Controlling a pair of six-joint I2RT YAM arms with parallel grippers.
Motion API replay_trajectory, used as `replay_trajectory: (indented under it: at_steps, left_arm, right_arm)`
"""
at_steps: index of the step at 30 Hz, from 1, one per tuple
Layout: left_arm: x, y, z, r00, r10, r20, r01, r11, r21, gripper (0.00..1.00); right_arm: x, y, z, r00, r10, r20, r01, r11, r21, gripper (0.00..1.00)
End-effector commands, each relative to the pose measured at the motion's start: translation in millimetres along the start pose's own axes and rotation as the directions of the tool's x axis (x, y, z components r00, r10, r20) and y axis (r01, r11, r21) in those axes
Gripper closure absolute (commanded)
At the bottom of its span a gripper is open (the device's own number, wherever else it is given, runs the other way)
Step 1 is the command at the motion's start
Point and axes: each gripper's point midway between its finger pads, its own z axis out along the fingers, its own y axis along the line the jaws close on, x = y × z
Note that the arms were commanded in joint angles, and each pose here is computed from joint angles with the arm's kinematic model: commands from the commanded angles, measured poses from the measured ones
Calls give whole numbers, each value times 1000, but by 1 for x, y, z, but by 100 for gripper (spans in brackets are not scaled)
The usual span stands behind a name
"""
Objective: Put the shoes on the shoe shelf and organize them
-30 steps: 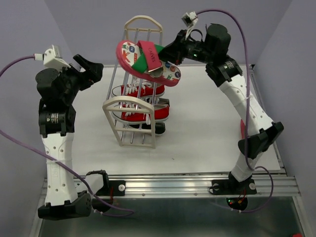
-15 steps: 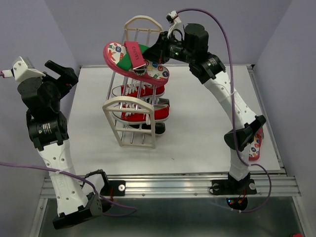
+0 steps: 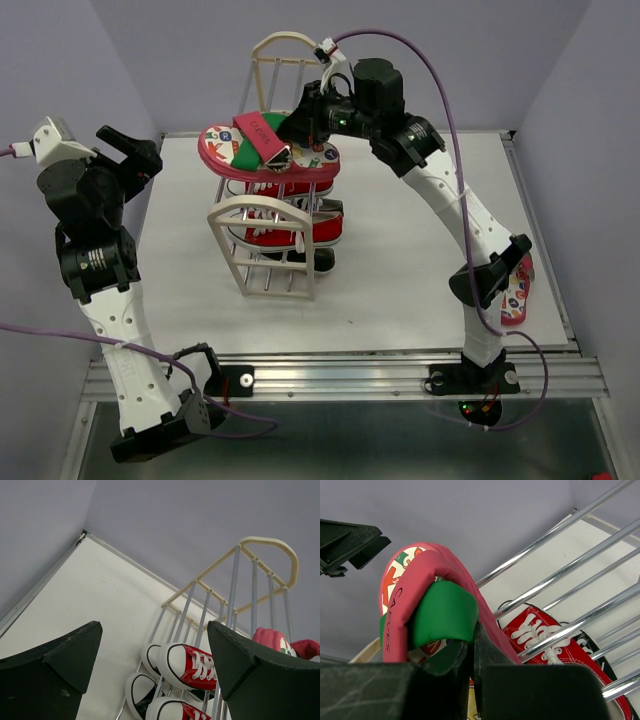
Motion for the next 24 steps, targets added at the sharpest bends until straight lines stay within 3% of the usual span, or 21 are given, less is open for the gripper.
replay_trajectory:
  at_steps: [1, 15, 16, 19, 24]
  left_arm:
    - [-11, -12, -1, 999, 21, 38, -23, 998, 61, 1]
    - [-8, -11, 0, 999, 18, 32, -20, 998, 65, 1]
    - [-7, -11, 0, 999, 19, 30, -21, 998, 67, 1]
    - [-7, -12, 0, 999, 19, 32, -21, 997, 72, 1]
    - [-7, -12, -1, 999, 21, 36, -23, 997, 74, 1]
  right_arm:
    - [-15, 32, -2, 999, 2, 49, 0, 999, -36, 93]
    - [-2, 19, 1, 997, 6, 83, -24, 977, 214, 82]
    - [-1, 21, 2, 996, 5, 88, -25, 974, 223, 82]
    - [-10, 14, 0, 991, -4, 133, -34, 959, 282, 99]
    - [-28, 2, -13, 978, -33, 206, -47, 927, 372, 99]
